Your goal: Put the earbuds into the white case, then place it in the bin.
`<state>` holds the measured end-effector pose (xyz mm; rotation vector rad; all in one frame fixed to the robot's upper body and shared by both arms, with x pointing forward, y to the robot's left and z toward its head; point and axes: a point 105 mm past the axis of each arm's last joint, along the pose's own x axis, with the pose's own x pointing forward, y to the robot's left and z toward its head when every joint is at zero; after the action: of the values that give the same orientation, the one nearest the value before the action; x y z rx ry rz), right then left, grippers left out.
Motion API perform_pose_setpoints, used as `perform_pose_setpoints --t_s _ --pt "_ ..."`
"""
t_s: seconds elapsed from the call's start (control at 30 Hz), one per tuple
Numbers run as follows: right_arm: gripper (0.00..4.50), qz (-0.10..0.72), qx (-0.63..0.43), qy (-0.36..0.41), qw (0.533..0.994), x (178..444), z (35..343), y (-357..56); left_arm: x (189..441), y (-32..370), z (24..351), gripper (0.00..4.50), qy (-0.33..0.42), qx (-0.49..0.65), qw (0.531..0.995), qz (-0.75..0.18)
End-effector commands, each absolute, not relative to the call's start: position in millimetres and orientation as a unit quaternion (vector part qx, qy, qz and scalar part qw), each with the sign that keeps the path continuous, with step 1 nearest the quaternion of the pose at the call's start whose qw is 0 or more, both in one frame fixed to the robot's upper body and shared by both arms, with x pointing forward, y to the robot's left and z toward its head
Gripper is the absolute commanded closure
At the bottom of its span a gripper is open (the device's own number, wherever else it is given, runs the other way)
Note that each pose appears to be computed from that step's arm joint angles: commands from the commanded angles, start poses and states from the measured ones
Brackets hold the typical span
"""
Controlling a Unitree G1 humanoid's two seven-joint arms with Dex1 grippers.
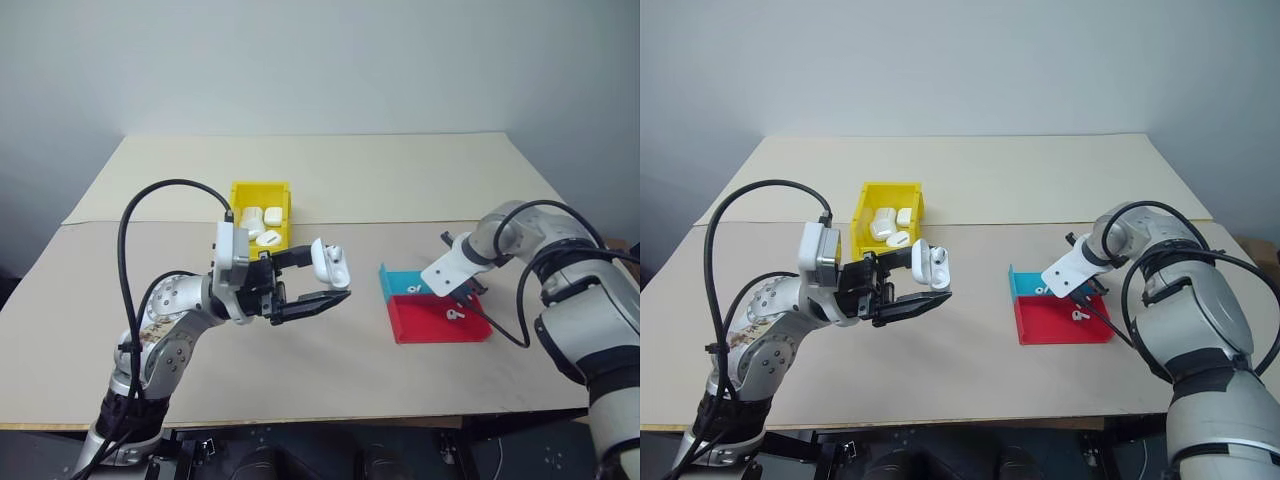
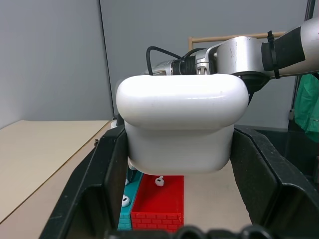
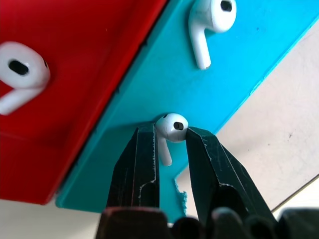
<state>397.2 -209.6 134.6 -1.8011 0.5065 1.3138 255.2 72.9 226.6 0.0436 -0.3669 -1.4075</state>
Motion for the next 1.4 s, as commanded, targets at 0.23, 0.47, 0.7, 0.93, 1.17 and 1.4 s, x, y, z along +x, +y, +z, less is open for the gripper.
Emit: perform_pose_setpoints --t_s 0.23,0.47,0.7,0.93,1.17,1.4 --pt "3.88 0.554 -0.592 0.134 0.570 390.1 198.1 -195.4 257.1 70.9 237.7 1.72 -0.186 0.027 0.728 -0.660" --pt "3.88 0.581 -0.296 0.058 0.756 359.5 259.1 -176.8 274.3 70.6 248.3 1.72 -0.198 0.017 0.727 -0.657" --pt "3.88 0.597 0.013 -0.027 0.802 296.1 292.6 -139.1 282.0 64.0 248.2 1.72 -0.190 0.013 0.713 -0.675" --pt "3.88 0.584 0.099 -0.088 0.801 255.7 296.3 -100.7 287.9 57.2 250.5 1.72 -0.184 0.014 0.705 -0.685" --pt "3.88 0.569 0.095 -0.098 0.811 247.0 285.7 -83.7 290.6 54.5 253.3 1.72 -0.181 0.021 0.692 -0.699" --pt "3.88 0.565 0.073 -0.091 0.817 248.1 274.6 -77.8 289.8 55.3 255.1 1.72 -0.184 0.021 0.689 -0.700"
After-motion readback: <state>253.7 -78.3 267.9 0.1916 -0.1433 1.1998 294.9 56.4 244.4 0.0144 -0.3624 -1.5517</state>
